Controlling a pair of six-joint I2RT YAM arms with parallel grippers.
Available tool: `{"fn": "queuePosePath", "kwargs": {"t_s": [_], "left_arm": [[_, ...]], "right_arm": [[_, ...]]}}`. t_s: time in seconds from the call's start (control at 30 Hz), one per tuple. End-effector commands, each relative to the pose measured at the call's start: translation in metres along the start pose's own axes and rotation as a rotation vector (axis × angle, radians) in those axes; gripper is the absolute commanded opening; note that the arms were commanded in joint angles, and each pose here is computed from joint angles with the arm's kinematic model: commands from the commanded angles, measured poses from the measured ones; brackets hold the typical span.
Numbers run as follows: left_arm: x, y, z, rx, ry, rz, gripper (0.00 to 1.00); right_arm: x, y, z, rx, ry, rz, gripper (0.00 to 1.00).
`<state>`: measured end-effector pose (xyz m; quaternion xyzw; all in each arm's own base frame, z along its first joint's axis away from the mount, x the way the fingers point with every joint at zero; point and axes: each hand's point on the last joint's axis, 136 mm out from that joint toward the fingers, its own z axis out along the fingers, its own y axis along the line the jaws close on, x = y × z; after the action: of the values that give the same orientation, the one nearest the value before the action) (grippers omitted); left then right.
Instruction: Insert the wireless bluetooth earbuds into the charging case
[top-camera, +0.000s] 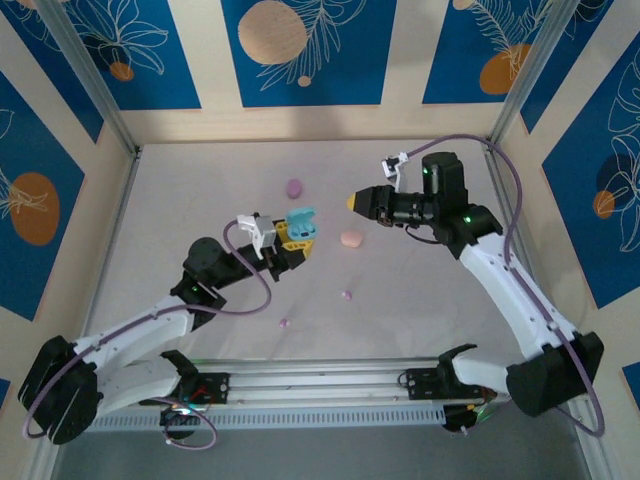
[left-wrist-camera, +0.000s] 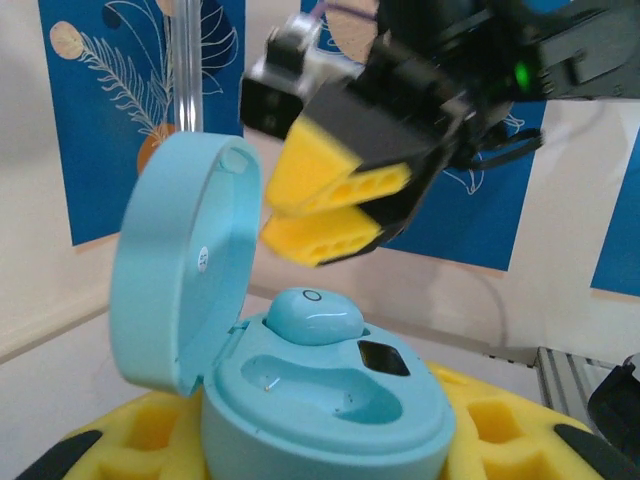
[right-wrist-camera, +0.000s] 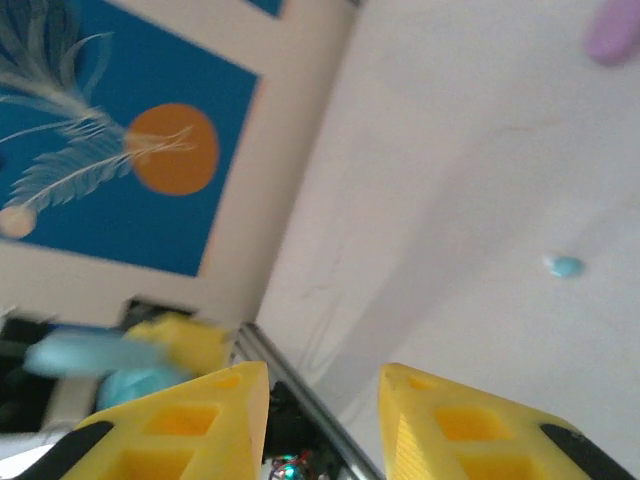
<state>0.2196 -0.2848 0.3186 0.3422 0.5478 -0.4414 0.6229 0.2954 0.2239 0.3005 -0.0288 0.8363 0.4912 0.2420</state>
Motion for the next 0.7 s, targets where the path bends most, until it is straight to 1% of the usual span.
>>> {"fn": "queuePosePath", "kwargs": {"t_s": [0.0,0.1,0.27,0.4,0.5,0.67], "left_arm": [[-0.009,-0.001,-0.009,-0.029,-0.011,0.049,0.23],[-0.015,-0.001,-0.017,-0.055,-0.014,0.066,0.23],[-0.028,-0.003,-0.028,-0.088,-0.012,0.099,0.23],[-0.037,-0.006,-0.034,-0.096,-0.012,0.115,0.23],[-0.041,-0.007,-0.037,-0.102,-0.015,0.119,0.23],[-0.043,-0.008,-0.040,-0.106,-0.017,0.115,0.23]], "right_arm": [[0.015,-0.063,0.029,0.155,0.107,0.186,0.37],[0.030,-0.084,0.062,0.195,0.216,0.226,0.40],[0.055,-0.116,0.111,0.295,0.343,0.243,0.42],[0.072,-0.134,0.147,0.380,0.439,0.199,0.44],[0.079,-0.150,0.163,0.484,0.488,0.195,0.45],[0.087,-0.158,0.186,0.501,0.506,0.254,0.46]]}}
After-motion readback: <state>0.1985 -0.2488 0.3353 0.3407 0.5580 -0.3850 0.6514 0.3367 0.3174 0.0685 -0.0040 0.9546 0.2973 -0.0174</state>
